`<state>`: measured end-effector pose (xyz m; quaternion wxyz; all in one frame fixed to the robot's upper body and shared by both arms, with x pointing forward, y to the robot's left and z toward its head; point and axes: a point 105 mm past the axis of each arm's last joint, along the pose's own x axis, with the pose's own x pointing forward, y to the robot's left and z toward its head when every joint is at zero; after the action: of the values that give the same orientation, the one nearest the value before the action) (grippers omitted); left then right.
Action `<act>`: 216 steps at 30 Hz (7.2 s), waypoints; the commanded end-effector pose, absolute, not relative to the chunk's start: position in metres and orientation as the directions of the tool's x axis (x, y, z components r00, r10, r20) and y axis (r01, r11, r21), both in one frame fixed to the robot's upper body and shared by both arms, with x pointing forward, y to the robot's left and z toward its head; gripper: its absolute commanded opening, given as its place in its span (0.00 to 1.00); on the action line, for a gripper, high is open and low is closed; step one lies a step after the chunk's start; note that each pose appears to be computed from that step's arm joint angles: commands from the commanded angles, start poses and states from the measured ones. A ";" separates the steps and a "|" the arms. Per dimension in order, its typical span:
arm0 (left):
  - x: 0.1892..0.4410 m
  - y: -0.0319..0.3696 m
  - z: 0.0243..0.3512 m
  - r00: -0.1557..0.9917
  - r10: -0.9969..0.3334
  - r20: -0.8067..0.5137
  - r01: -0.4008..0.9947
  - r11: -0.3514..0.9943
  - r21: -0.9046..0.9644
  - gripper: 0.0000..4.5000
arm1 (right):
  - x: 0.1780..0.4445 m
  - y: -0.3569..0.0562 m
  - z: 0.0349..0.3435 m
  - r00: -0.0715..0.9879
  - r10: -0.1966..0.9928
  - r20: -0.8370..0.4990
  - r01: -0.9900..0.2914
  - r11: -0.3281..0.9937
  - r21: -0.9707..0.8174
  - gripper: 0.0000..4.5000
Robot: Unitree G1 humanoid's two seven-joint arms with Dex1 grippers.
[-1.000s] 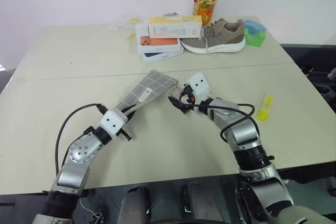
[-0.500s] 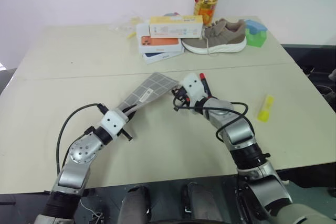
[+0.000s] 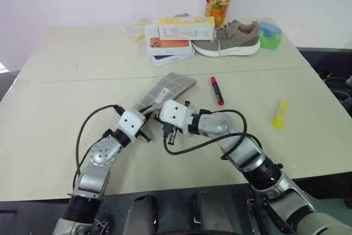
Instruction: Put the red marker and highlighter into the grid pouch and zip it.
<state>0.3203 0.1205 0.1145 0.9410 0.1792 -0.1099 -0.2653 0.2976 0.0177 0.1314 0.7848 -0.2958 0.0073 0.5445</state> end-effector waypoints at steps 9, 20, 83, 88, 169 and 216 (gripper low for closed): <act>0.331 0.120 0.126 0.853 -0.500 0.148 0.405 0.814 0.417 0.00 | 0.302 0.019 0.149 0.412 0.868 -0.277 -0.830 0.232 -0.506 0.20; 0.335 0.146 0.128 0.852 -0.512 0.108 0.399 0.769 0.500 0.00 | 0.341 -0.077 0.168 0.737 0.636 -0.227 -0.669 0.640 -0.379 0.72; 0.321 0.147 0.137 0.784 -0.600 0.160 0.552 0.791 0.262 0.00 | 0.342 -0.106 0.187 0.751 0.644 -0.146 -0.597 0.567 -0.568 0.09; 0.320 0.145 0.135 0.778 -0.609 0.155 0.561 0.785 0.264 0.00 | 0.341 -0.107 0.185 0.750 0.640 -0.166 -0.601 0.555 -0.575 0.09; 0.344 0.103 0.122 0.678 -0.732 0.067 0.663 0.649 0.374 0.00 | 0.323 -0.255 0.158 0.965 -0.095 -0.245 0.016 0.951 -0.309 0.19; 0.331 0.091 0.134 0.573 -0.817 0.070 0.729 0.547 0.411 0.00 | 0.309 -0.157 0.156 0.826 0.451 -0.337 -0.525 0.400 -0.751 0.19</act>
<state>0.3372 0.0976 0.1202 0.8834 0.1590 -0.0975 -0.4299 0.3090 -0.1607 0.1432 0.8481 -0.4379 0.0661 0.2909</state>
